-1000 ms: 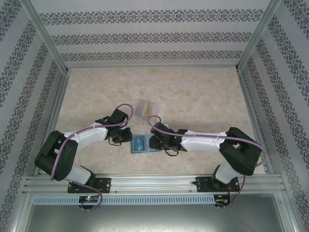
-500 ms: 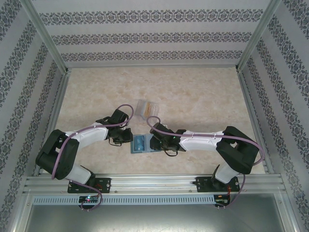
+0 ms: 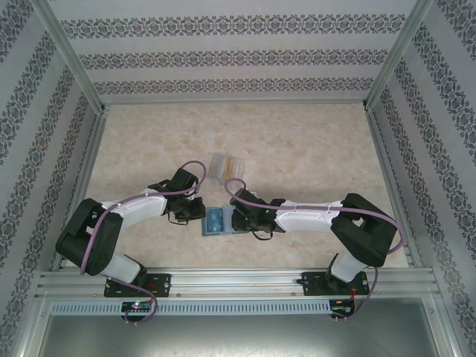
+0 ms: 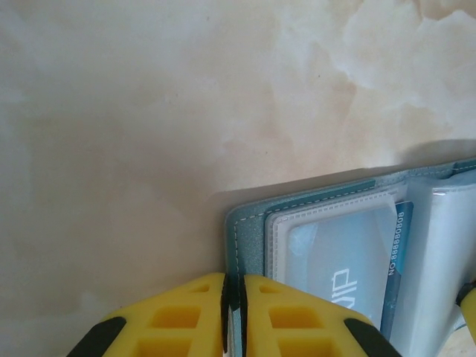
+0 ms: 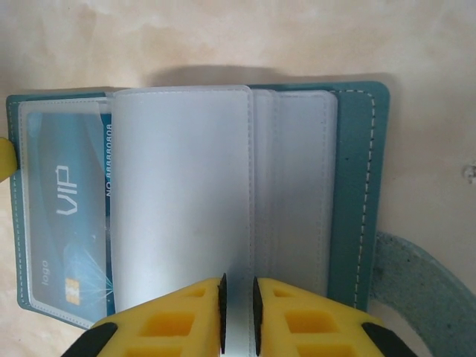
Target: Put the credit cards into the card holder
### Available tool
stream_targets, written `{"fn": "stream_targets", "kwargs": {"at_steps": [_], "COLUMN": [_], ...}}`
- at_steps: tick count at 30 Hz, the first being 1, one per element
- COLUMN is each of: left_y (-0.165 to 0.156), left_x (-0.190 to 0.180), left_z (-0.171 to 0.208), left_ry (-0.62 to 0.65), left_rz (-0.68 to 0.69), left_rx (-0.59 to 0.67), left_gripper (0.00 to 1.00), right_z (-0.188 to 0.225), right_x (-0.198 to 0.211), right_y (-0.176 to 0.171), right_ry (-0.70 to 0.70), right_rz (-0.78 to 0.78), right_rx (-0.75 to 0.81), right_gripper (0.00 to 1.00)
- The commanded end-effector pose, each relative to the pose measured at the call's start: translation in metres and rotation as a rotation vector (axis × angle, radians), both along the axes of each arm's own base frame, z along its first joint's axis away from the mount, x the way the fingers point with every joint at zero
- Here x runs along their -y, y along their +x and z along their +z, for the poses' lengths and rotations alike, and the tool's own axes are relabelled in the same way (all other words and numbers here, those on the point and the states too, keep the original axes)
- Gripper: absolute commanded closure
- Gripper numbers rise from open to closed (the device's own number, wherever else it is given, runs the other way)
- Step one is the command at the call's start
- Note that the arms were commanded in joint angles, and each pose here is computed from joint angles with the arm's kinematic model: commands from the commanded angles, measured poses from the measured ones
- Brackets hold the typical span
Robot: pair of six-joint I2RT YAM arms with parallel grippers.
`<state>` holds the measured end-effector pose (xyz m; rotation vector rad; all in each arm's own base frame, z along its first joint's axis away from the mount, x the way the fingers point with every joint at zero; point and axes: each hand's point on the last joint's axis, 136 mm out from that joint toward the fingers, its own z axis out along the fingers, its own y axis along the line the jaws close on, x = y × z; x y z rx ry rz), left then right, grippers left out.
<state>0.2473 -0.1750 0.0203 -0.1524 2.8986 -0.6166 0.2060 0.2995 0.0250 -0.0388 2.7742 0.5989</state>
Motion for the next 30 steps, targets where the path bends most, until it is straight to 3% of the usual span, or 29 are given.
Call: {"fn": "stream_targets", "kwargs": {"at_steps": [1,11,30], "left_y": [-0.004,-0.005,-0.005], "left_x": [0.005,0.006,0.008], "left_z": [-0.006,-0.007,-0.007], "left_ry": [-0.015,-0.032,-0.05], "left_rz": [-0.007,-0.003,-0.005], "left_rx": [-0.019,-0.014,-0.005], "left_gripper": [0.84,0.84,0.84], "right_z": [0.005,0.005,0.028], "right_x": [-0.01,-0.019,-0.067], "right_y": [0.001,-0.001,0.004], "right_ry": [0.011,0.044,0.343], "right_rz": [0.03,0.049,0.129], "right_rx": [0.013,0.006,0.001], "right_gripper": [0.83,0.82,0.65]}}
